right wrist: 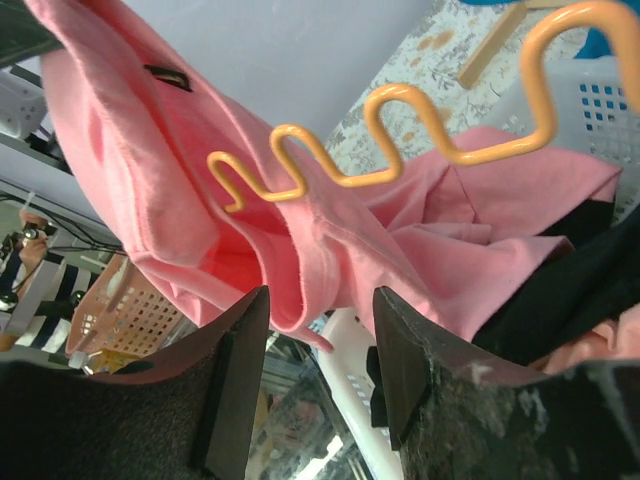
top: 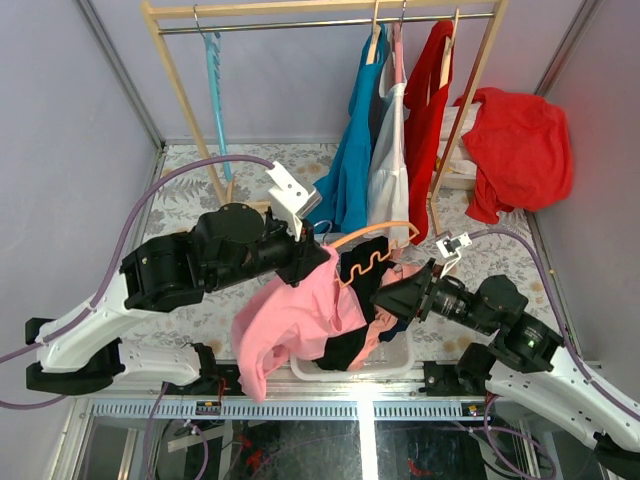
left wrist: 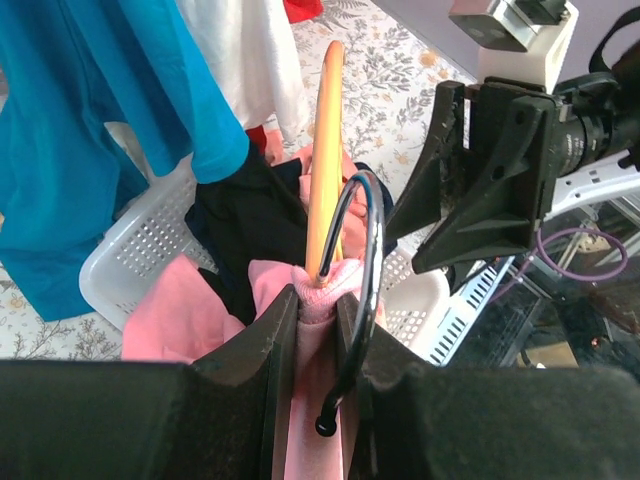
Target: Place the t-shirt on the hanger
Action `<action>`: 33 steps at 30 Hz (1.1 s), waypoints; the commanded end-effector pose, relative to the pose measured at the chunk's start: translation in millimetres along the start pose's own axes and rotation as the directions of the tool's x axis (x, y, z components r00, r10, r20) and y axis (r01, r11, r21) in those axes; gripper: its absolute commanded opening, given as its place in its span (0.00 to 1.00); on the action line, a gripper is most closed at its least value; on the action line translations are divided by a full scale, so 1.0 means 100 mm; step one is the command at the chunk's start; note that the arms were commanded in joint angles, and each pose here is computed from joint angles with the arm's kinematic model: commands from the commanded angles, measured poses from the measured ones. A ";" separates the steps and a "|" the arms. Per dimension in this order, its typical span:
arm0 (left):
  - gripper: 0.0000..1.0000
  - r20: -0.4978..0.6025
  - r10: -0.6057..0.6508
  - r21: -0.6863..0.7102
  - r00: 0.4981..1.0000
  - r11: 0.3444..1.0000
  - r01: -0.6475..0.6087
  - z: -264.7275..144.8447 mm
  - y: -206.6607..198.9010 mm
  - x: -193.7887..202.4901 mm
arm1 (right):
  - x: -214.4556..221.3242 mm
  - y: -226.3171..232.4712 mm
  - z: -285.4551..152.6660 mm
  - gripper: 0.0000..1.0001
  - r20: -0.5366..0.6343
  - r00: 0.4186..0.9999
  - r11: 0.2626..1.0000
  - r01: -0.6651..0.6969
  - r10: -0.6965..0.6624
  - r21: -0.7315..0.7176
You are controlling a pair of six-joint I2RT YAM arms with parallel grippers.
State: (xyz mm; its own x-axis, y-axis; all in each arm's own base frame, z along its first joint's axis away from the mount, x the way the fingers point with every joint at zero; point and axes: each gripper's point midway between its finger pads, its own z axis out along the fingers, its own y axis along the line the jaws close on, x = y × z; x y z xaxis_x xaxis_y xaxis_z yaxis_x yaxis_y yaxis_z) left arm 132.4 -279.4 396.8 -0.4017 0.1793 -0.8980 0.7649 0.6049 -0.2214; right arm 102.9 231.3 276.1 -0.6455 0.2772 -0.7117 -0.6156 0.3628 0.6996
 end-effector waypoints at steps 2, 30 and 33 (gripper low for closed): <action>0.00 0.190 -0.043 -0.029 0.981 0.998 0.049 0.00 0.01 -0.50 | -0.25 0.16 0.09 0.52 0.093 0.996 0.998 0.002 0.003 -0.055; 0.00 0.204 -0.067 -0.093 0.977 0.992 0.087 -0.36 0.26 -0.30 | 0.16 0.42 0.71 0.48 -0.016 0.972 0.959 0.236 -0.236 0.158; 0.00 0.208 -0.068 -0.090 0.976 0.992 0.088 -0.41 0.27 -0.30 | 0.15 0.44 0.74 0.48 -0.014 0.956 0.930 0.289 -0.294 0.229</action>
State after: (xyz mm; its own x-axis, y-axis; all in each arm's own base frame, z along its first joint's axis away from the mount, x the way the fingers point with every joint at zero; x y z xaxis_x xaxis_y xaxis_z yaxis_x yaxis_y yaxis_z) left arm 142.0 -243.5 412.8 -0.3623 0.0618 -0.9300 0.6938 0.6842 -0.2248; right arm 78.8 321.7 265.8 -0.5546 0.0808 -0.8282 -0.6999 0.4930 0.5168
